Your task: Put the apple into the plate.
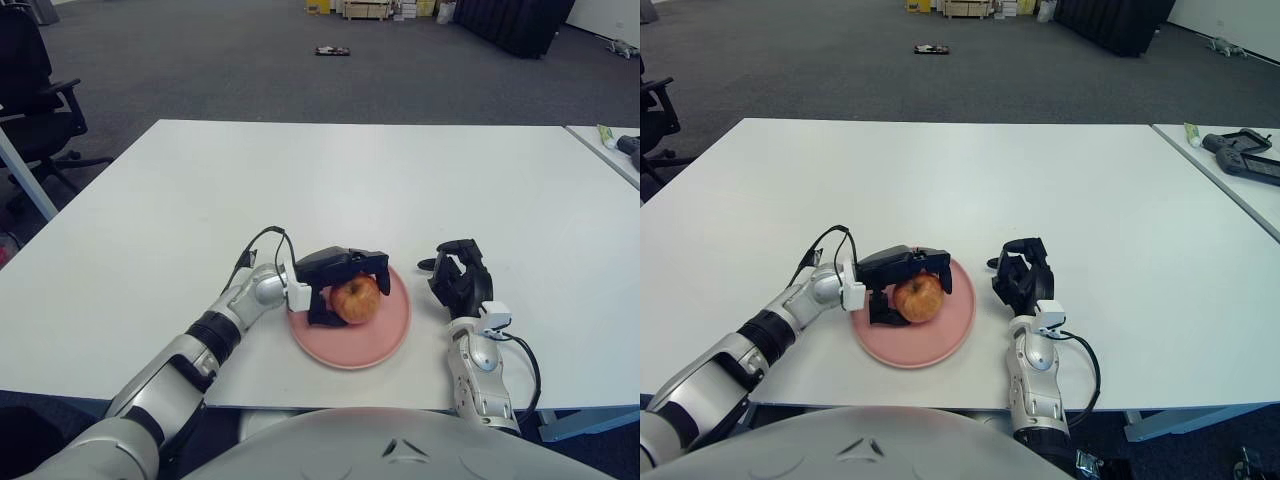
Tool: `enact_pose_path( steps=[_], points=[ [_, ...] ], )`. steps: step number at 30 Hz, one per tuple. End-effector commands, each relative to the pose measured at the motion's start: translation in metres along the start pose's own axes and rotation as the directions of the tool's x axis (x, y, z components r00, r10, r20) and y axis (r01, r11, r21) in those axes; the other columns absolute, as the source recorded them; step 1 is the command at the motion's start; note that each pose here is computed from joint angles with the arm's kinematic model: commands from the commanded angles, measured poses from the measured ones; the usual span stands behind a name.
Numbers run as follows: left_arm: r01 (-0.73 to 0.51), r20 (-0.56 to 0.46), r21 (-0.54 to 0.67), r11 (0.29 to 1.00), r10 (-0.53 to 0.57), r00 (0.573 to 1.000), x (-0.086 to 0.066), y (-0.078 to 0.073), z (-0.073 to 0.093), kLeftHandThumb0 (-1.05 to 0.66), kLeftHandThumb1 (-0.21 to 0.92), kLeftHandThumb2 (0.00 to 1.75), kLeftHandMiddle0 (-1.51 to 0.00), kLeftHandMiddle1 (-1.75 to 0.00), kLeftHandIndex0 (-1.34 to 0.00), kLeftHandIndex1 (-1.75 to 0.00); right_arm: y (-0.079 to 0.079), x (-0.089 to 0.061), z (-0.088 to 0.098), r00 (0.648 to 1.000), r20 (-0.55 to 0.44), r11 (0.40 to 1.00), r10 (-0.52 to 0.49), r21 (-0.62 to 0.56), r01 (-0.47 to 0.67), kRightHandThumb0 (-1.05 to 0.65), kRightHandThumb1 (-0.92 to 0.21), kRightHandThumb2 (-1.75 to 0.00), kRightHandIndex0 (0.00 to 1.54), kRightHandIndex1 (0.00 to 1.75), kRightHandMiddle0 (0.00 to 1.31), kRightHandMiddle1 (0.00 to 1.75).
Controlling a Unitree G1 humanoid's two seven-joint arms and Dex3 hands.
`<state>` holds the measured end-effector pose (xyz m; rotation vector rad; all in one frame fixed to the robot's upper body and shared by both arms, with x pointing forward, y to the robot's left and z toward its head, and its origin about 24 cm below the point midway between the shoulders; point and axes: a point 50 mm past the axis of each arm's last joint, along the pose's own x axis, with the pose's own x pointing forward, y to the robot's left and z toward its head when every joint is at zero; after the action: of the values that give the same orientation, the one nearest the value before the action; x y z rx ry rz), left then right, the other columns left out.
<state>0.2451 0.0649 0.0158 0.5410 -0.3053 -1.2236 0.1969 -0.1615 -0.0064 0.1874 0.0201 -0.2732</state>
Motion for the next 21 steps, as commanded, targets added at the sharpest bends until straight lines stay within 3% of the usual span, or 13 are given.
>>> enact_pose_path(
  steps=[1,6,11,16,21],
  points=[
    [0.115,0.083,-0.255,0.960,-0.097,0.992,-0.016,0.006,-0.008,-0.55,0.74,0.81,-0.22,-1.16,-0.04,-1.21,0.002,-0.001,-0.007,0.999,-0.040,1.000,-0.020,0.014,0.021,-0.38,-0.69,-0.85,0.57,1.46,0.33,1.75],
    [0.154,0.304,-0.575,0.803,0.035,0.952,-0.028,0.022,-0.013,-0.83,0.89,0.76,-0.08,-0.82,0.00,-0.92,0.002,0.000,-0.007,0.998,-0.048,0.999,-0.034,0.024,0.035,-0.38,-0.69,-0.84,0.56,1.45,0.33,1.75],
    [0.162,0.319,-0.704,0.691,0.104,0.942,-0.064,0.030,-0.026,-0.89,0.92,0.79,-0.02,-0.71,0.00,-0.80,0.002,-0.001,-0.007,0.998,-0.051,0.999,-0.039,0.028,0.041,-0.38,-0.71,-0.82,0.55,1.44,0.32,1.75],
    [0.167,0.339,-0.693,0.701,0.112,0.934,-0.060,0.038,-0.018,-0.91,0.92,0.89,0.00,-0.57,0.00,-0.63,0.003,-0.001,-0.006,0.998,-0.045,0.999,-0.033,0.028,0.034,-0.38,-0.71,-0.82,0.55,1.43,0.32,1.75],
    [0.119,0.319,-0.674,0.729,0.143,0.937,-0.067,0.045,-0.015,-0.92,0.92,0.97,0.00,-0.48,0.00,-0.51,0.003,-0.001,-0.007,0.999,-0.044,0.999,-0.029,0.020,0.030,-0.38,-0.71,-0.82,0.56,1.44,0.32,1.75]
  ],
)
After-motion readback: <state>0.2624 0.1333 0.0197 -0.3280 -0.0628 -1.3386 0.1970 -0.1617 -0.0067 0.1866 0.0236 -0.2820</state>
